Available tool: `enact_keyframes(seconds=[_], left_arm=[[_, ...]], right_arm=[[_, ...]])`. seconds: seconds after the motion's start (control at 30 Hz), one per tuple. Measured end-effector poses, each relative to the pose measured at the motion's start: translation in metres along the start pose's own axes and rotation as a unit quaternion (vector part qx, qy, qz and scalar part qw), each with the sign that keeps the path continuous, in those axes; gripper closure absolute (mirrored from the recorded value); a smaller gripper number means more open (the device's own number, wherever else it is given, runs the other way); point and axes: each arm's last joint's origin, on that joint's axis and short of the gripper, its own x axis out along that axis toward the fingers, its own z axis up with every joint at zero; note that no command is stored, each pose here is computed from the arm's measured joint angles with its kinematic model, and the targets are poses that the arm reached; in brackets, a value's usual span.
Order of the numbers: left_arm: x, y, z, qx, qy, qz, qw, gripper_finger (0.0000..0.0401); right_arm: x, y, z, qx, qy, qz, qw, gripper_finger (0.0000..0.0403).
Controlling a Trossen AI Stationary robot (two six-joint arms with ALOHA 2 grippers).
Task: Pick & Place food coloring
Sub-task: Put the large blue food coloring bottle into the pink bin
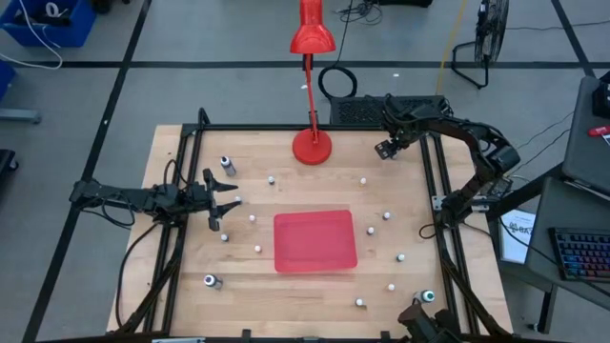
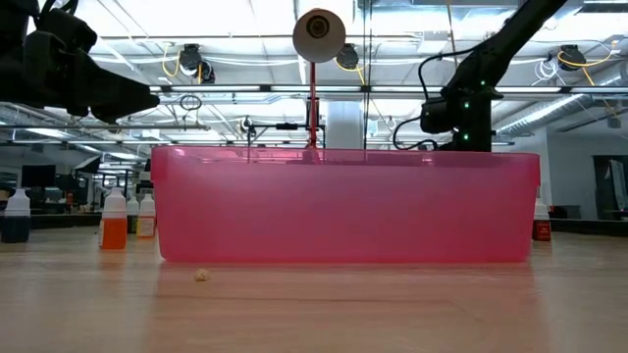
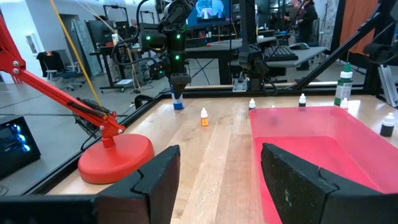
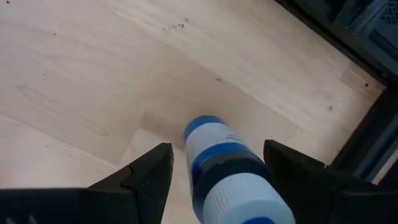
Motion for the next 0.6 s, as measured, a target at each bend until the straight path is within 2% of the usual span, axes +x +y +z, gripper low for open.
enact_keyframes(seconds=[0.23,0.37,0.5,0.6], left_arm=[[0.0,0.0,0.0,0.0,0.0,0.0,1.0,0.0176],[0.0,0.0,0.0,0.0,0.0,0.0,1.0,0.0176],[0.0,0.0,0.0,0.0,0.0,0.0,1.0,0.0176],[0.0,0.0,0.0,0.0,0.0,0.0,1.0,0.0176]], right_arm=[[0.0001,-0.0003,-0.0019,-0.001,0.011,-0.003,1.0,0.0173],[0.0001,-0.0018,-0.0038,-0.012,0.02,-0.025,0.999,0.0213],[-0.0004,-0.0009,-0.004,-0.032,0.02,-0.028,0.999,0.028],[-0.0071,0.0047,-0.0068,-0.057,0.013,-0.028,0.998,0.028]])
